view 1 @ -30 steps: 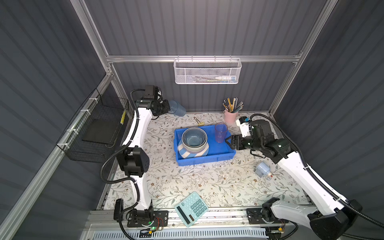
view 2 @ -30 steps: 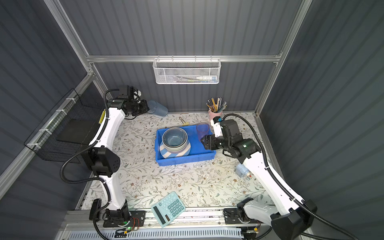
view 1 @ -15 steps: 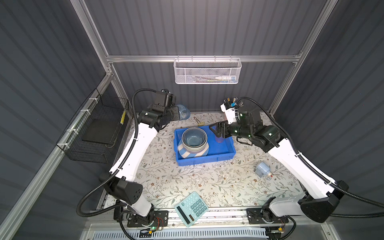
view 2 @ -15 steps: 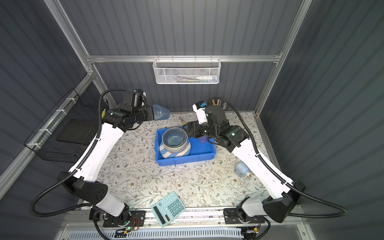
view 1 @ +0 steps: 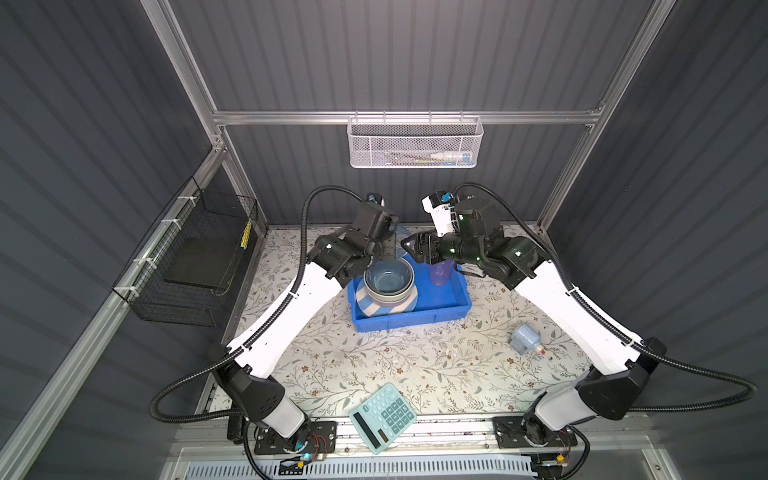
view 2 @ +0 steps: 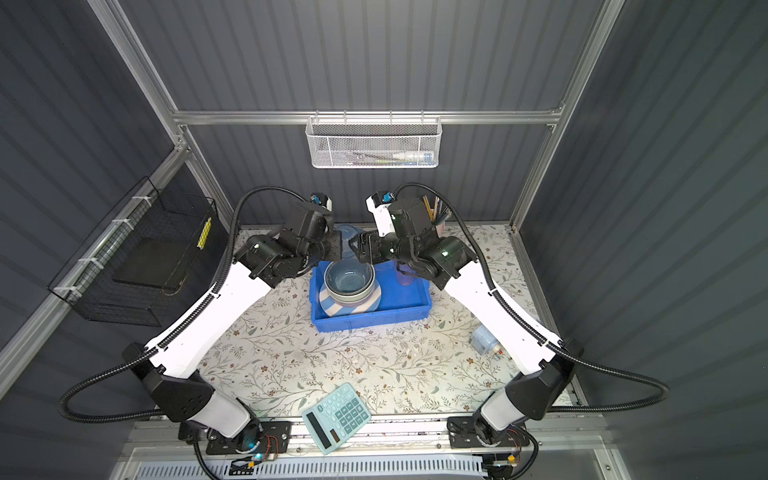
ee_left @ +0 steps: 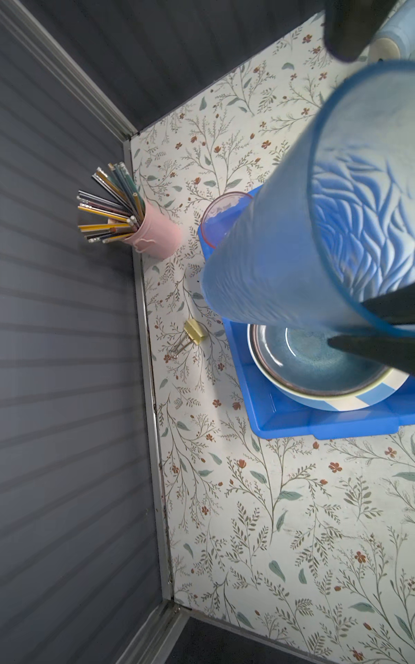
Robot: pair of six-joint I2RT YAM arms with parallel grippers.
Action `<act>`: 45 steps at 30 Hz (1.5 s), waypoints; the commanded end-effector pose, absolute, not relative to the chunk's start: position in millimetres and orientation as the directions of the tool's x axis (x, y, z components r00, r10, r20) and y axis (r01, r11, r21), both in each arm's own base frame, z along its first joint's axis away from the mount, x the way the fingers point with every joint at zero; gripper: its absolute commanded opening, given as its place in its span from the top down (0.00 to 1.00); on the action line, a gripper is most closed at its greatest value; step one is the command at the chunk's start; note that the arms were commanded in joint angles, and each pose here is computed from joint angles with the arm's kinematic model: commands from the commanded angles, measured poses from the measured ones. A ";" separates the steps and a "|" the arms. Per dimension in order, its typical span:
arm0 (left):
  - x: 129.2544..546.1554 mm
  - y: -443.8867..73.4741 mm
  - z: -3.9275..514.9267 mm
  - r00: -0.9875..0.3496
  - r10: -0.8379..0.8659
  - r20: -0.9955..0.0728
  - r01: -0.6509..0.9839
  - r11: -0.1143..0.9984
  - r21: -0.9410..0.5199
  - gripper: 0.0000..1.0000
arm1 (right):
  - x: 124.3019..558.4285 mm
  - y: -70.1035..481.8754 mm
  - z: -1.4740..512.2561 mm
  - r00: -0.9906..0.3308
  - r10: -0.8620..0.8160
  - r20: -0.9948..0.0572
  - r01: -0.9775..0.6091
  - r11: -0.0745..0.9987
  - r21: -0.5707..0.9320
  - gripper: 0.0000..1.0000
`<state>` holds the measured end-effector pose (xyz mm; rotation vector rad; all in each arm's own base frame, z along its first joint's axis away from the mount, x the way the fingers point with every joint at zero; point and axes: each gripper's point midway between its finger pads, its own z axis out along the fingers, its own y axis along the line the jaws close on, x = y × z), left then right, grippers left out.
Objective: Place the mixed dishes into the plastic bin
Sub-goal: 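Grasp the tumbler with the right gripper while left keeps holding it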
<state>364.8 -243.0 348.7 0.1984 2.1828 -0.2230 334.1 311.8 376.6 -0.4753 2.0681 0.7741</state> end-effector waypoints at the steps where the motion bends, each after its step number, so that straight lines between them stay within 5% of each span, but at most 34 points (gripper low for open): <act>1: 370.0 -252.8 362.1 -0.532 0.033 -0.846 0.202 0.975 -0.089 1.00 | 338.4 305.0 380.0 -0.547 -0.062 -0.835 -0.553 0.775 0.305 0.29; 19: 364.1 -275.9 376.3 -0.490 0.047 -0.870 0.260 0.961 -0.094 1.00 | 366.5 281.5 338.2 -0.580 -0.120 -0.806 -0.384 0.913 0.141 0.45; 33: 358.0 -282.7 377.9 -0.480 0.062 -0.875 0.300 0.949 -0.097 1.00 | 378.0 277.6 326.0 -0.579 -0.155 -0.801 -0.328 0.943 0.054 0.79; 45: 340.6 -296.6 373.5 -0.518 0.031 -0.855 0.384 0.902 -0.199 0.78 | 373.2 273.9 335.2 -0.568 -0.136 -0.812 -0.330 0.941 0.073 0.92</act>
